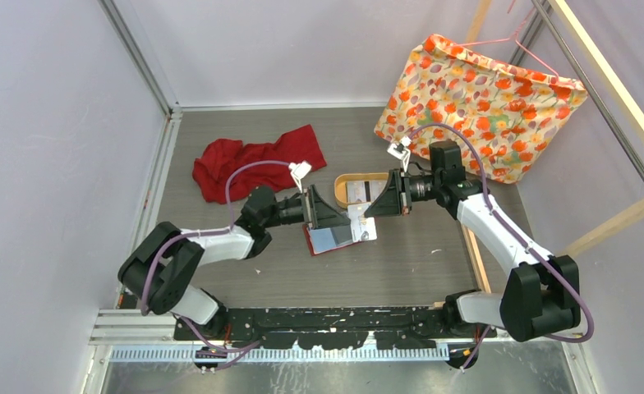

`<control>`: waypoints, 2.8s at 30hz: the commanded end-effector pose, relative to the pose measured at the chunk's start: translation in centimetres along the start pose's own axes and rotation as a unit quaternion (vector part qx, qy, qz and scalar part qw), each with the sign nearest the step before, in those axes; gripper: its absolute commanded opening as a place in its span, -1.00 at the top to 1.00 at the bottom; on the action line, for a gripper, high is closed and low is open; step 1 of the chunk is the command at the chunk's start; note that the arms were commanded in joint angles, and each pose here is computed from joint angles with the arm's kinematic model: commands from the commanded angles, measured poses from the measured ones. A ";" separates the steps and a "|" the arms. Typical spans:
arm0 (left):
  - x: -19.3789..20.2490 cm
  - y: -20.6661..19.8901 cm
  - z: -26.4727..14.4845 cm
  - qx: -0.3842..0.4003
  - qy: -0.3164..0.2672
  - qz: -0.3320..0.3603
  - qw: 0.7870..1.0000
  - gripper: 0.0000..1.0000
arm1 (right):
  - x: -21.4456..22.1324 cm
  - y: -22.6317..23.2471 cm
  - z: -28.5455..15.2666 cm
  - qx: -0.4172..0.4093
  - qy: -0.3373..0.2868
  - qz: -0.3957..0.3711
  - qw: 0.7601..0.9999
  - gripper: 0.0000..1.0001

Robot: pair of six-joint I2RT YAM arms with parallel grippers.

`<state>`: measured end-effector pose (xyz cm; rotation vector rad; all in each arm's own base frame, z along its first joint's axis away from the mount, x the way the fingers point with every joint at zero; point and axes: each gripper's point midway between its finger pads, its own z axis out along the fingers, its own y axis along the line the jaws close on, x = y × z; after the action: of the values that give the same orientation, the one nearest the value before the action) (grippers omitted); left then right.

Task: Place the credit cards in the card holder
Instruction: Pick up the credit card from the storage box, then insert the credit card into the card holder.

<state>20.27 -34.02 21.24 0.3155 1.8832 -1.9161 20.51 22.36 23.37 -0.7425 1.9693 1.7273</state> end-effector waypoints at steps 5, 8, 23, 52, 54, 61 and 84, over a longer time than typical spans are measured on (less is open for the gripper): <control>-1.4 -3.7 0.1 0.021 -0.109 0.065 0.992 -0.21 | -1.1 -0.4 0.1 -0.011 -0.009 -0.009 1.000 0.98; -1.7 -3.4 0.2 0.007 -0.118 0.069 0.991 -0.14 | -1.0 -0.4 0.3 -0.015 -0.006 -0.005 1.000 0.98; -1.3 -3.3 1.5 0.033 -0.090 0.062 0.994 0.99 | -0.3 -0.7 0.9 -0.019 0.006 0.003 1.000 0.98; 2.4 12.0 -7.5 -0.195 -0.050 -0.112 0.973 0.99 | 4.2 -18.0 2.9 0.336 0.167 -0.007 0.927 -0.20; 2.3 12.5 -7.3 -0.196 -0.049 -0.119 0.972 0.99 | 3.8 -18.8 3.5 0.342 0.161 0.002 0.926 -0.21; 2.3 14.3 -7.2 -0.203 -0.057 -0.141 0.967 0.99 | 4.2 -21.0 4.2 0.375 0.176 0.019 0.910 -0.26; 1.0 15.8 -6.5 -0.177 -0.075 -0.167 0.967 0.99 | 7.7 -20.9 2.9 0.374 0.240 0.040 0.895 0.21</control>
<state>24.68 -27.06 5.00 -0.3074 2.3132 -1.6424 28.99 23.42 2.58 -0.7892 2.7033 0.7352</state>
